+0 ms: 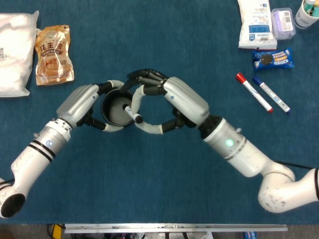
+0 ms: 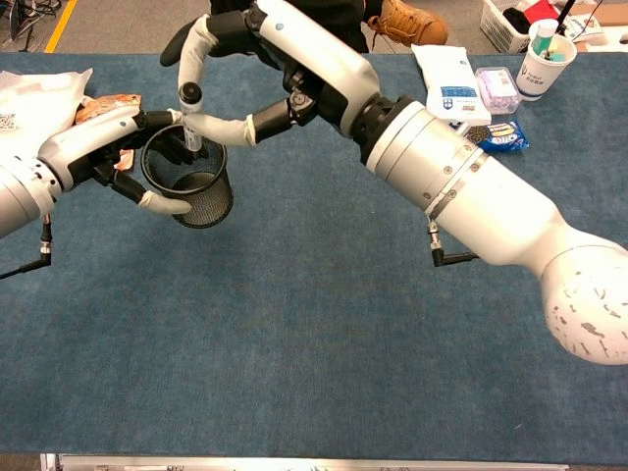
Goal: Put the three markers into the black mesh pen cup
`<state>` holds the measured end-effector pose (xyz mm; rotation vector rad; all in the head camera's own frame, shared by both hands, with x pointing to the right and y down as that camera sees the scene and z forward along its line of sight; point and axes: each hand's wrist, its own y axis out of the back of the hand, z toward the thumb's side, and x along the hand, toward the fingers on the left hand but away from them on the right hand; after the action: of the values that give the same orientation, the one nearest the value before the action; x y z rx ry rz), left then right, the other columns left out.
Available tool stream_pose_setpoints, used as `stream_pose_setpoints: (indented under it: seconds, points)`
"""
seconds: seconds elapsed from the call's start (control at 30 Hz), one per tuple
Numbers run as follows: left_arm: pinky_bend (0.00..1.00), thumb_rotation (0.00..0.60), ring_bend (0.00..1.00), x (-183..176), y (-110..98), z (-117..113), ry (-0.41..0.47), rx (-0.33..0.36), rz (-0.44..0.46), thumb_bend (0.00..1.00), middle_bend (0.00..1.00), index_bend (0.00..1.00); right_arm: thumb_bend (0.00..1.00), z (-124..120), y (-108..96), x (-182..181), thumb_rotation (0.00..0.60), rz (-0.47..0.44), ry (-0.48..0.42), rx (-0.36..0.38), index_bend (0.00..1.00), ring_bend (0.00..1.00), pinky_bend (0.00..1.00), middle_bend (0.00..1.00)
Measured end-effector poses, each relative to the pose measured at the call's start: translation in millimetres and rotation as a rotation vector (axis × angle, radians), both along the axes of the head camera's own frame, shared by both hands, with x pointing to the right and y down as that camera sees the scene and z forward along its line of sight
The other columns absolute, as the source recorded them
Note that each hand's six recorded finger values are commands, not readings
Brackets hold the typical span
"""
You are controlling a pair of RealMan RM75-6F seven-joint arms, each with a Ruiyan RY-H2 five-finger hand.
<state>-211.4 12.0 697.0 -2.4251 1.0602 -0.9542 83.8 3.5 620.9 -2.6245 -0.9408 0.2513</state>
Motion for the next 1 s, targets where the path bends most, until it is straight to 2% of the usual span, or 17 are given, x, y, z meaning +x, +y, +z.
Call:
stream_pose_setpoints:
  seconds: [0.1, 0.17, 0.27, 0.37, 0.47, 0.6, 0.67, 0.77, 0.87, 1.0]
  points:
    - [0.27, 0.6, 0.35, 2, 0, -2, 0.003, 0.003, 0.003, 0.14, 0.4, 0.24, 0.29, 3, 0, -7, 0.6, -0.002, -0.008, -0.005, 0.68, 0.16, 0.11, 0.33]
    - [0.27, 0.6, 0.35, 2, 0, -2, 0.003, 0.004, 0.005, 0.14, 0.4, 0.24, 0.29, 6, -1, -12, 0.6, -0.002, -0.013, -0.012, 0.65, 0.16, 0.1, 0.31]
    - [0.27, 0.6, 0.35, 2, 0, -3, 0.002, 0.006, 0.004, 0.14, 0.4, 0.24, 0.29, 10, -1, -19, 0.6, -0.01, 0.001, -0.004, 0.48, 0.14, 0.06, 0.25]
    - [0.27, 0.6, 0.35, 0, 0, -4, -0.001, 0.008, -0.002, 0.14, 0.4, 0.24, 0.24, 14, -1, -22, 0.6, -0.016, 0.023, 0.013, 0.31, 0.1, 0.04, 0.2]
    - [0.27, 0.6, 0.35, -3, 0, -4, -0.005, 0.008, -0.009, 0.14, 0.4, 0.24, 0.2, 15, -2, -22, 0.6, -0.015, 0.043, 0.035, 0.24, 0.09, 0.04, 0.18]
    - [0.27, 0.6, 0.35, -8, 0, -4, -0.012, 0.009, -0.014, 0.14, 0.4, 0.24, 0.2, 14, -6, -16, 0.6, -0.01, 0.065, 0.077, 0.23, 0.09, 0.04, 0.18]
    - [0.27, 0.6, 0.35, -11, 0, -5, -0.018, 0.012, -0.018, 0.14, 0.4, 0.24, 0.2, 13, -10, -9, 0.6, -0.012, 0.089, 0.123, 0.24, 0.09, 0.04, 0.18]
    - [0.27, 0.6, 0.35, -19, 0, -7, -0.031, 0.02, -0.026, 0.14, 0.4, 0.24, 0.2, 10, -18, 9, 0.6, -0.015, 0.14, 0.217, 0.34, 0.09, 0.04, 0.21]
    - [0.27, 0.6, 0.35, -28, 0, -9, -0.05, 0.036, -0.03, 0.14, 0.4, 0.24, 0.21, 12, -27, 36, 0.6, -0.028, 0.23, 0.332, 0.44, 0.09, 0.04, 0.25]
    - [0.27, 0.6, 0.35, -40, 2, -13, -0.085, 0.066, -0.032, 0.14, 0.4, 0.24, 0.21, 22, -36, 80, 0.6, -0.078, 0.394, 0.461, 0.49, 0.09, 0.04, 0.25]
